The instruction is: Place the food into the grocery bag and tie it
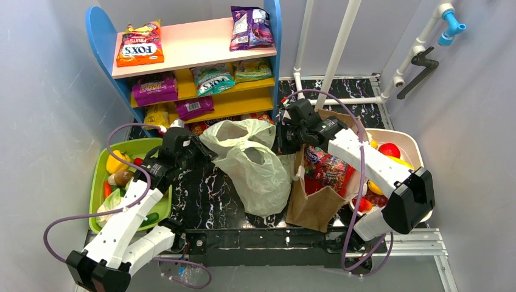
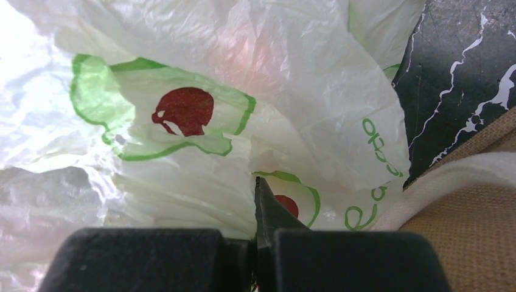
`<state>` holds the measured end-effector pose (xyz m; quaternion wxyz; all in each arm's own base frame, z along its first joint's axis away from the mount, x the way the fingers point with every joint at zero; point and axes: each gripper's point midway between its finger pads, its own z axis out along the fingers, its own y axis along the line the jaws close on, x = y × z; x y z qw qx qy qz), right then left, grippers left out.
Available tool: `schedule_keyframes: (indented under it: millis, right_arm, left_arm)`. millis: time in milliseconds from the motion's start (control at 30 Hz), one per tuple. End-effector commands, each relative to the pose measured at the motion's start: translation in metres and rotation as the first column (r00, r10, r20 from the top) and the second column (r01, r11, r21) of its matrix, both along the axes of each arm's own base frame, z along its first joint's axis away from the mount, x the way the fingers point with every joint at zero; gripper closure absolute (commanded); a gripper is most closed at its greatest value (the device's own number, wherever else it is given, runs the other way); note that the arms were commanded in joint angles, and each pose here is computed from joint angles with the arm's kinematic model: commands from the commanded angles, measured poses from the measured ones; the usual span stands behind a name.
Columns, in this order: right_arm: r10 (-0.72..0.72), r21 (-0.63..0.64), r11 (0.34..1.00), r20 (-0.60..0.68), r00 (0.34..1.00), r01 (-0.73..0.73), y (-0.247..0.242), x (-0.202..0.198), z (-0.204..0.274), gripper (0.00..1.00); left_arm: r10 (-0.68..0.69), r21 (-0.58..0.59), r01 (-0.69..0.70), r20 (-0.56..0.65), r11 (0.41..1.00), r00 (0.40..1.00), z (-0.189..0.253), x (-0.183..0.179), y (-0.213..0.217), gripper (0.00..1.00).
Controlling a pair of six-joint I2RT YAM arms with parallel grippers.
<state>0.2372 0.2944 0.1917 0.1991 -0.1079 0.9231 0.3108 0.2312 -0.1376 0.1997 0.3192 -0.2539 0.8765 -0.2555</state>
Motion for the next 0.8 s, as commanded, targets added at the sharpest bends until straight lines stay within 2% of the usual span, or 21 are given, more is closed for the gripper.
schedule_keyframes:
  millis: [0,133,300,567,667,767]
  right_arm:
    - [0.001,0.048,0.999,0.032,0.999,-0.003,0.001,0.001,0.014,0.99]
    - [0.017,0.086,0.996,0.029,0.999,-0.019,0.006,-0.002,0.022,0.99]
    - [0.073,0.193,0.979,-0.002,0.997,-0.072,0.028,-0.009,0.039,0.99]
    - [0.152,0.229,0.962,0.006,0.988,-0.150,0.055,-0.019,0.056,0.99]
    - [0.155,0.224,0.963,0.002,0.988,-0.152,0.057,-0.020,0.054,0.99]
    - [0.152,0.217,0.965,-0.005,0.988,-0.147,0.056,-0.020,0.050,0.99]
  left_arm:
    - [-0.122,-0.048,0.126,0.094,0.991,0.988,0.026,0.003,-0.020,1.00]
    - [-0.266,-0.065,0.284,0.207,0.956,0.942,0.058,0.007,-0.043,1.00]
    - [-0.418,-0.082,0.453,0.267,0.888,0.868,0.071,0.009,-0.072,1.00]
    - [-0.624,-0.060,0.684,0.360,0.727,0.694,0.095,-0.004,-0.115,1.00]
    - [-0.635,-0.032,0.699,0.389,0.715,0.667,0.102,-0.009,-0.113,1.00]
    - [-0.619,-0.001,0.666,0.369,0.746,0.693,0.097,-0.008,-0.104,1.00]
